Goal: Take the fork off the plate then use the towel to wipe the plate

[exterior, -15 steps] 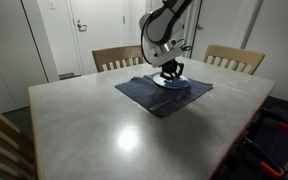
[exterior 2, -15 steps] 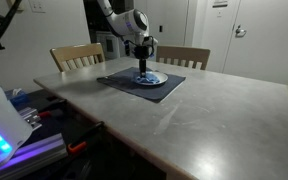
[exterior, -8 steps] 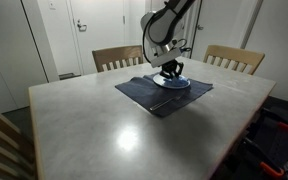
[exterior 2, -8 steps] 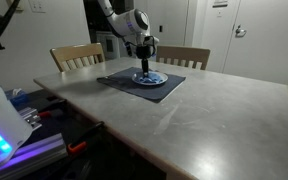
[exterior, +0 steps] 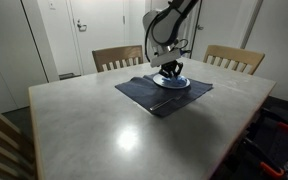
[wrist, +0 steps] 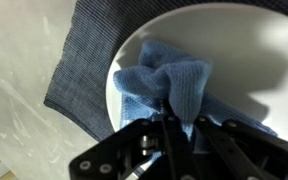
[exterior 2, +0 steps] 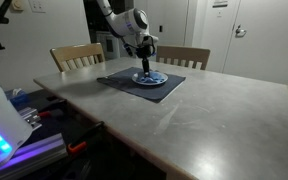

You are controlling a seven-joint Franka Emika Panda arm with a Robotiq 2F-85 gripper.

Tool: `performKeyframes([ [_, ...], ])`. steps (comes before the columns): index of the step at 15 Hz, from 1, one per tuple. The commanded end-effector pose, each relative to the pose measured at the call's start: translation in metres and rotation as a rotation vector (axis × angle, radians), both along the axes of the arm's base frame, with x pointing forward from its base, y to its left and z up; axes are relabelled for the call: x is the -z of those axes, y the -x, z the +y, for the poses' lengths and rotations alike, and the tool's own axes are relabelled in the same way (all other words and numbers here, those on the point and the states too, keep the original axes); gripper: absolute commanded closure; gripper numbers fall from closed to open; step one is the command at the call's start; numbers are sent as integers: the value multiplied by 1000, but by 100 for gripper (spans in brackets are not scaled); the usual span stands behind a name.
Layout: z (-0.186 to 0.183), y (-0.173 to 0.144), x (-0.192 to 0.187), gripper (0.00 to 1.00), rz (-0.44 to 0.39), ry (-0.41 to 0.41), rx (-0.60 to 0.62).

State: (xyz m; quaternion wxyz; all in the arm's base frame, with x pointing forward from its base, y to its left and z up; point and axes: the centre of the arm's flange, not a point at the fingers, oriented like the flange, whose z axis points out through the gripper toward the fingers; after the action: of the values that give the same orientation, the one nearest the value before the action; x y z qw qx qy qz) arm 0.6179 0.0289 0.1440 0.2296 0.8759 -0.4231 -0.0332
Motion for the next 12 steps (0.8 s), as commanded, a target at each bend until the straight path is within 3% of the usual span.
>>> performKeyframes([
  [1,-2,4,13,98,-116,-50,-50],
  [8,11,-6,-1,98,-334,-208,-214],
  [12,15,3,-4,98,-364,-343,-295],
])
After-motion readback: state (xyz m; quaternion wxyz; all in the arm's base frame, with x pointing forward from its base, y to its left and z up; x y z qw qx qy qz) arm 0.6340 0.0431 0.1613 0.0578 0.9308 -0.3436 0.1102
